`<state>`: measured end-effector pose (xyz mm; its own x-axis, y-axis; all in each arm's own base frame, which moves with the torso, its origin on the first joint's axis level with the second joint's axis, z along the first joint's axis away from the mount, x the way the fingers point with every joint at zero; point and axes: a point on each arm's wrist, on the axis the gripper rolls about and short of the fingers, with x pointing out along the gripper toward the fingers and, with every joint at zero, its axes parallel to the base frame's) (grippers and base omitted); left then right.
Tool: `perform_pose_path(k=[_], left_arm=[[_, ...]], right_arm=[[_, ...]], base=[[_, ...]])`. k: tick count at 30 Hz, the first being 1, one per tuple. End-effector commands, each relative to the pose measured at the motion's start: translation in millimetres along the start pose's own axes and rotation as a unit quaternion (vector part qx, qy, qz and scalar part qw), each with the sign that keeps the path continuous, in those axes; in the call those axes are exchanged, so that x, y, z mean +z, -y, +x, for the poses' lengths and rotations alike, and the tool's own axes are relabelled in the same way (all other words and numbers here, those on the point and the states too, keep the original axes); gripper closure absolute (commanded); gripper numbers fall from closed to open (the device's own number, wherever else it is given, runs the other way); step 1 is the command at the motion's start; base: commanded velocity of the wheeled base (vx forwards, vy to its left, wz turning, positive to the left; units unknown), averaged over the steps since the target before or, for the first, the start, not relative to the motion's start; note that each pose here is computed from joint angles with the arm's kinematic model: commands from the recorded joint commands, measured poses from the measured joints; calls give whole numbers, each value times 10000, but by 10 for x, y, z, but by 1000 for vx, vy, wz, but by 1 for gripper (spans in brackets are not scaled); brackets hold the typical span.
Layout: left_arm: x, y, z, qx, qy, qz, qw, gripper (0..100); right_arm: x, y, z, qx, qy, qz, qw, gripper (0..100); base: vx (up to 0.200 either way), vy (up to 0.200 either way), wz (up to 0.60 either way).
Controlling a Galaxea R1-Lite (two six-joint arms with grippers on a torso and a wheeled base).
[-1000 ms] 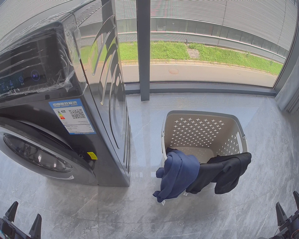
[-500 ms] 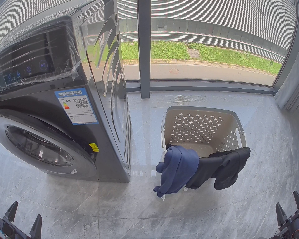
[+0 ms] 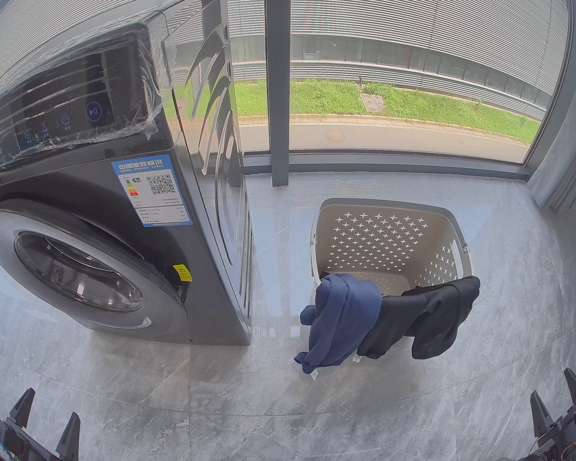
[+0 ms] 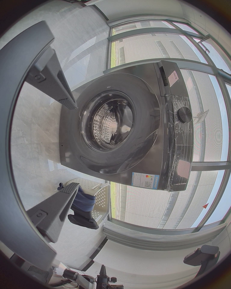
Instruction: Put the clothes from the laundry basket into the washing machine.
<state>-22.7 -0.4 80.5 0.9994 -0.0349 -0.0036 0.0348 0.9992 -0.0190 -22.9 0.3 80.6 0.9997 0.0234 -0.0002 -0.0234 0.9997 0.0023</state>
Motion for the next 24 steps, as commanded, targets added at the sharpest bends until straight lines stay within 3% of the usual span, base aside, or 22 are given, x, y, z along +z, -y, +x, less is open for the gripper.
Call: perform_pose_path(k=[1,21,24], left_arm=[[-48,-1,-1,-2,3,3,10000,0],[-48,-1,1,6,-5,-28,10000,0],[-48,-2,1,-2,-5,-28,10000,0]], right_arm=[[-48,0,0,6,1,4,10000,0],[-48,0,0,6,1,4,10000,0],[-48,0,0,6,1,4,10000,0]], base=[[0,200,0],[0,200,0],[0,0,0]])
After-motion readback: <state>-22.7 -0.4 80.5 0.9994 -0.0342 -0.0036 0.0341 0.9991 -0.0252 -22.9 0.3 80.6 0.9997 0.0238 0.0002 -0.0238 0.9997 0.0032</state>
